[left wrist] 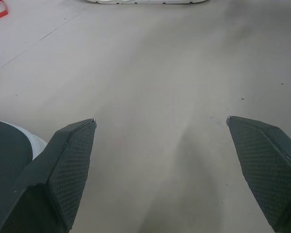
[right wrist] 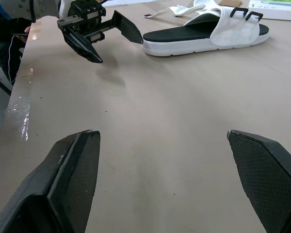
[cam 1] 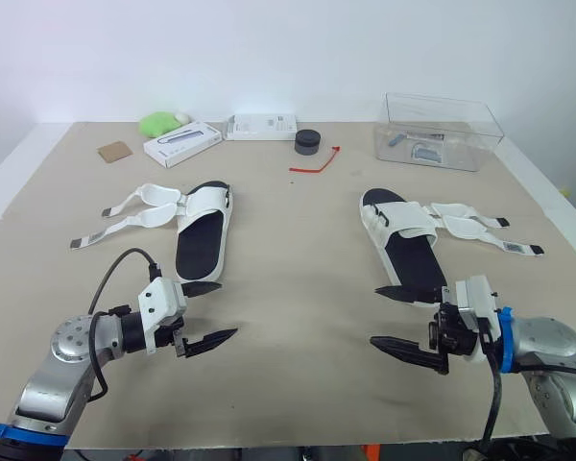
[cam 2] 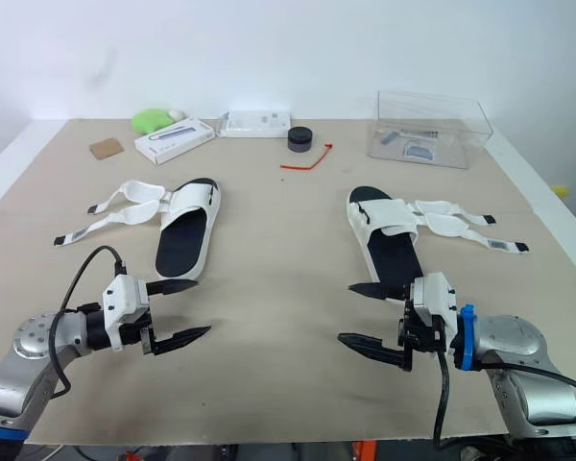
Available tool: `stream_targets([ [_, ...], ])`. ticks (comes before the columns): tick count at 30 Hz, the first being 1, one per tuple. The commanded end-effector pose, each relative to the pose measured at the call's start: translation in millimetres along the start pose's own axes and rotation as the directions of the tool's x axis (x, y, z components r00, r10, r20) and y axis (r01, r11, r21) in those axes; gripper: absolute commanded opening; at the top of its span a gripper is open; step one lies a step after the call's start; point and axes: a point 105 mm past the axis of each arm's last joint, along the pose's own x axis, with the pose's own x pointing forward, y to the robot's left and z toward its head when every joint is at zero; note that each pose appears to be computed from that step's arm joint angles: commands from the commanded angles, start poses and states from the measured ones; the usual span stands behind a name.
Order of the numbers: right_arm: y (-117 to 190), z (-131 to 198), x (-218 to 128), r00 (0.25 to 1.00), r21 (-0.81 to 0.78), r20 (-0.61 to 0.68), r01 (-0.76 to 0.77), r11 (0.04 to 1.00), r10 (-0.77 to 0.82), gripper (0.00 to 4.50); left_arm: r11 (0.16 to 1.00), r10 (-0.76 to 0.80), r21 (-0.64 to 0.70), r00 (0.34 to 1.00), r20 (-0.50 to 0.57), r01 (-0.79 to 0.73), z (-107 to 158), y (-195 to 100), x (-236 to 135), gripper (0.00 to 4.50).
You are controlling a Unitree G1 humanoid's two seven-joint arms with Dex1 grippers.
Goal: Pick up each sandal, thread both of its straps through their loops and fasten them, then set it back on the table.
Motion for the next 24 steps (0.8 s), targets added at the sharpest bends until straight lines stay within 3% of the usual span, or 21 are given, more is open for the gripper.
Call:
stream_targets([
  [1,-2,7,0,1.000,-0.021,0.017,-0.007,1.000,0.007,4.50,0.999,-0.011,0.033,1.000,0.025,0.010,12,4,-1,4.46],
  [12,-8,9,4,0.996,0.024,0.062,0.060,0.998,-0.061,4.50,0.996,-0.086,0.045,0.994,0.068,0.083,22,-2,5,4.46],
  [18,-46,10,-2,0.940,0.118,0.034,0.334,0.935,-0.340,4.50,0.970,-0.241,0.040,0.963,0.116,0.238,39,-19,19,4.46],
  [21,-72,20,-5,0.867,0.205,0.040,0.479,0.854,-0.496,4.50,0.914,-0.404,0.027,0.901,0.157,0.405,58,-41,33,4.46],
  [24,-78,25,-2,0.844,0.248,0.020,0.515,0.821,-0.536,4.50,0.869,-0.492,0.033,0.856,0.157,0.493,64,-54,39,4.46],
])
